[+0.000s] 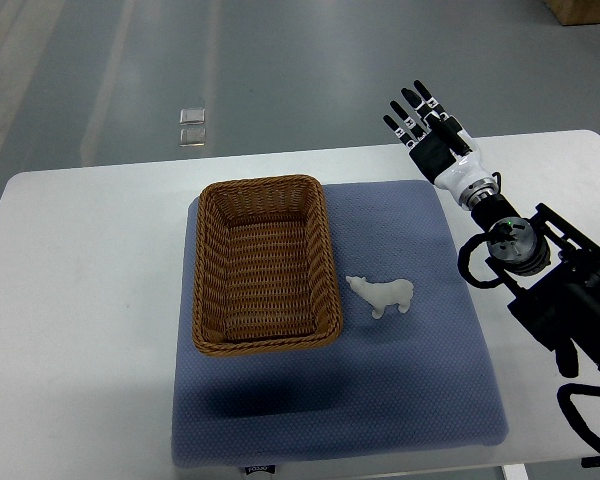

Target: Place white bear in brown basket with right hand

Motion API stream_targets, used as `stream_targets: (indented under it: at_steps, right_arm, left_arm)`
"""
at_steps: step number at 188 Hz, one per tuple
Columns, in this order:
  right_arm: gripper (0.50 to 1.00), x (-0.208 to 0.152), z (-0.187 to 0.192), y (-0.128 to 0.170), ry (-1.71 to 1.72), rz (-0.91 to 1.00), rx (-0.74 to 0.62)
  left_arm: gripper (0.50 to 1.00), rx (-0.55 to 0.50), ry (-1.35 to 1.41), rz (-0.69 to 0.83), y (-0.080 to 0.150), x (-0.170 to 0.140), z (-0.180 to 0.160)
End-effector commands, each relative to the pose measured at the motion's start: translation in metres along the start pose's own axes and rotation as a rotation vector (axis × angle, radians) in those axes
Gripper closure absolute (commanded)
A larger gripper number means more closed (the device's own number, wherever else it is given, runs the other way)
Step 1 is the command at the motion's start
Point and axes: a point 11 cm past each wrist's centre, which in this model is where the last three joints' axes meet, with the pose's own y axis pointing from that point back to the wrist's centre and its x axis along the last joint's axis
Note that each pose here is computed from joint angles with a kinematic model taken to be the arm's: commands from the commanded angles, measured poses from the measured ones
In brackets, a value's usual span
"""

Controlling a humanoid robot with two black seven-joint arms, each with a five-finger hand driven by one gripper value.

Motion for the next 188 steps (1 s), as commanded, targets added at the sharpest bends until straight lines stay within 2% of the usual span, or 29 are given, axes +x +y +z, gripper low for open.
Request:
stream_targets:
  at_steps: [1,66,84,104,145,188]
  right_arm:
    - [0.566,0.000,0.000,0.000,0.001,0.001,0.000]
    - [0.566,-0.007,0.000,-0.003,0.059,-0.029,-0.031]
    - [0.566,-0.007,-0.011,-0.001,0.152,-0.048,-0.049]
    - [0.566,-0.022,-0.027,-0.006,0.310,-0.107,-0.074]
    - [0.566,-0.052,-0.027,-0.008,0.846,-0.270,-0.285]
    - [0.568,-0.078,-0.044,0.004,1.473,-0.466,-0.627]
  left_arm:
    - [0.500,0.000,0.000,0.000,0.000,0.000,0.000]
    - [0.500,-0.001,0.005,0.009,0.000,0.001,0.000]
    - [0.500,-0.001,0.006,0.001,0.000,0.000,0.000]
    - [0.500,-0.002,0.007,-0.002,0.000,0.000,0.000]
    - [0.500,-0.001,0.005,-0.003,0.000,0.000,0.000]
    - [0.500,-0.002,0.005,-0.007,0.000,-0.001,0.001]
